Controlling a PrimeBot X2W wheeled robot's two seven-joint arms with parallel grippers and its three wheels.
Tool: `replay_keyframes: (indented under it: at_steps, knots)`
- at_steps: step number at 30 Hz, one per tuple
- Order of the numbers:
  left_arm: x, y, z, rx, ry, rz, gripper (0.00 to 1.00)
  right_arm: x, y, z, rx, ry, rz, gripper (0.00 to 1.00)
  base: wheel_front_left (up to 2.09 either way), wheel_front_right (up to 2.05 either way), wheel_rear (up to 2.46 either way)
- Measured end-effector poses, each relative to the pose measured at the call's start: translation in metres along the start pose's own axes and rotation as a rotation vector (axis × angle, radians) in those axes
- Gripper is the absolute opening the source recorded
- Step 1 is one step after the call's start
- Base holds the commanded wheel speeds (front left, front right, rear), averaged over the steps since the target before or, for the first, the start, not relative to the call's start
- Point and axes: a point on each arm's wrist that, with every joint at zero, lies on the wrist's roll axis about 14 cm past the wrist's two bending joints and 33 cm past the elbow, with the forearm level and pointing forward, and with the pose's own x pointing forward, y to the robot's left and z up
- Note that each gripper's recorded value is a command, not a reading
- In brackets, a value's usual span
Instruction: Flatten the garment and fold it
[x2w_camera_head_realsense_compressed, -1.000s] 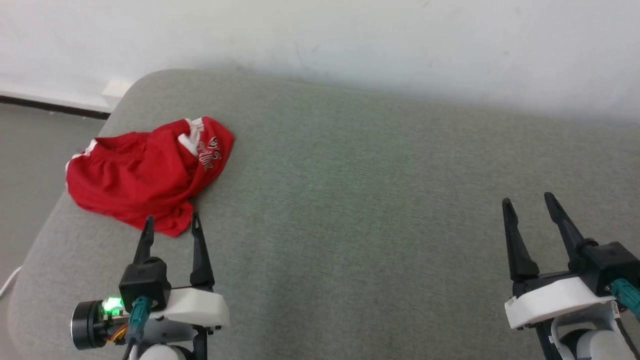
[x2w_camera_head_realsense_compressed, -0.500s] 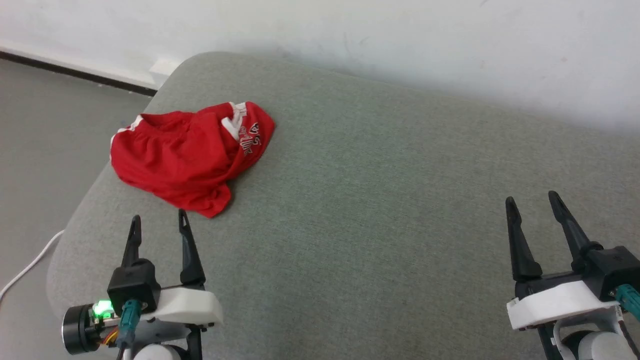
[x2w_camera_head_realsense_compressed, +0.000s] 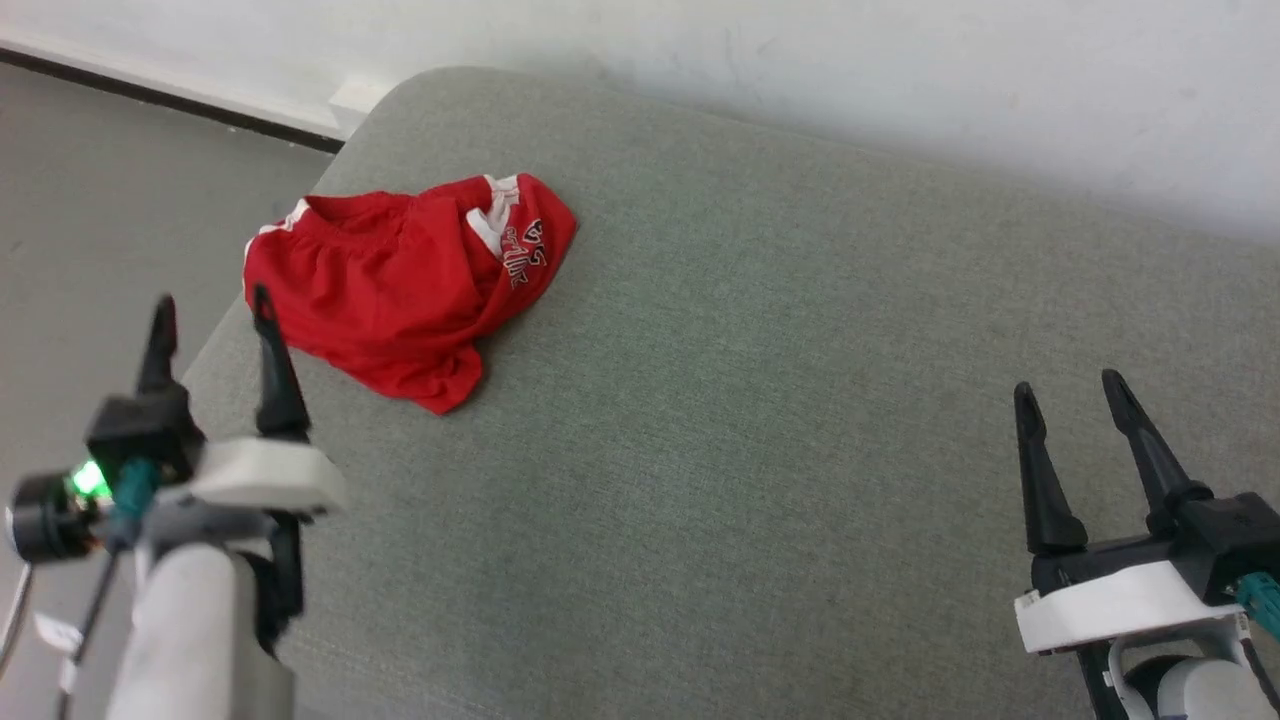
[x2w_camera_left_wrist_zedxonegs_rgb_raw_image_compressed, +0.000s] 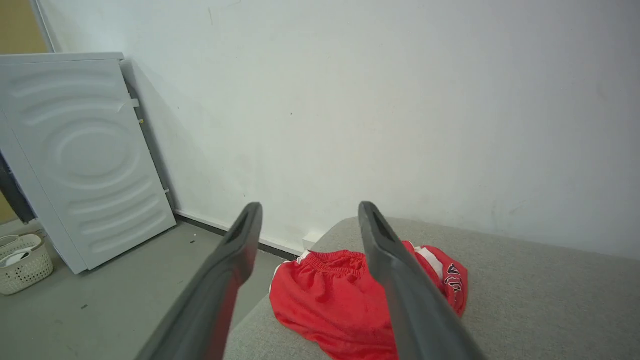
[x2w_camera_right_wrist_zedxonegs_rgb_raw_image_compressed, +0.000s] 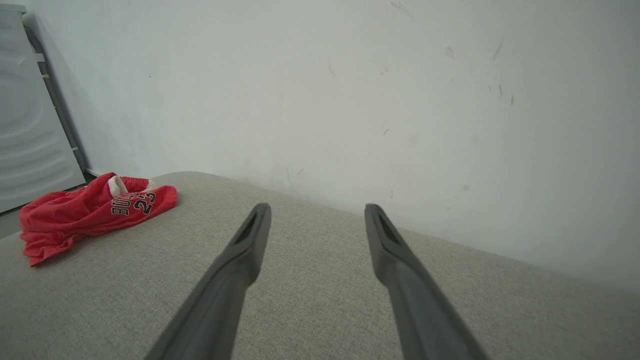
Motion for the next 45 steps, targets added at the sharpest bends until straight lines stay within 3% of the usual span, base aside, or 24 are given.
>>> replay_keyframes:
  at_steps: [10, 21, 33, 37, 43, 45]
  knots:
    - [0.08, -0.009, -0.011, 0.068, 0.105, -0.134, 1.0, 0.014, -0.011, -0.009, -0.009, -0.016, -0.017, 1.0, 0.0, 0.0, 0.0]
    - [0.127, -0.033, -0.082, 0.075, 0.58, -0.226, 1.0, 0.035, -0.027, -0.031, 0.004, -0.027, -0.038, 1.0, 0.0, 0.0, 0.0]
    - [0.096, -0.069, -0.17, 0.166, 1.164, -0.367, 1.0, 0.047, -0.049, -0.053, 0.011, -0.041, -0.078, 1.0, 0.0, 0.0, 0.0]
    - [0.079, -0.077, -0.195, 0.204, 1.288, -0.398, 1.0, 0.044, -0.058, -0.065, 0.012, -0.022, -0.097, 1.0, 0.0, 0.0, 0.0]
    - [0.074, -0.089, -0.212, 0.249, 1.318, -0.436, 1.0, 0.04, -0.064, -0.076, 0.008, 0.006, -0.108, 1.0, 0.0, 0.0, 0.0]
    - [0.073, -0.089, -0.212, 0.26, 1.319, -0.443, 0.0, 0.04, -0.064, -0.075, 0.004, 0.004, -0.107, 1.0, 0.0, 0.0, 0.0]
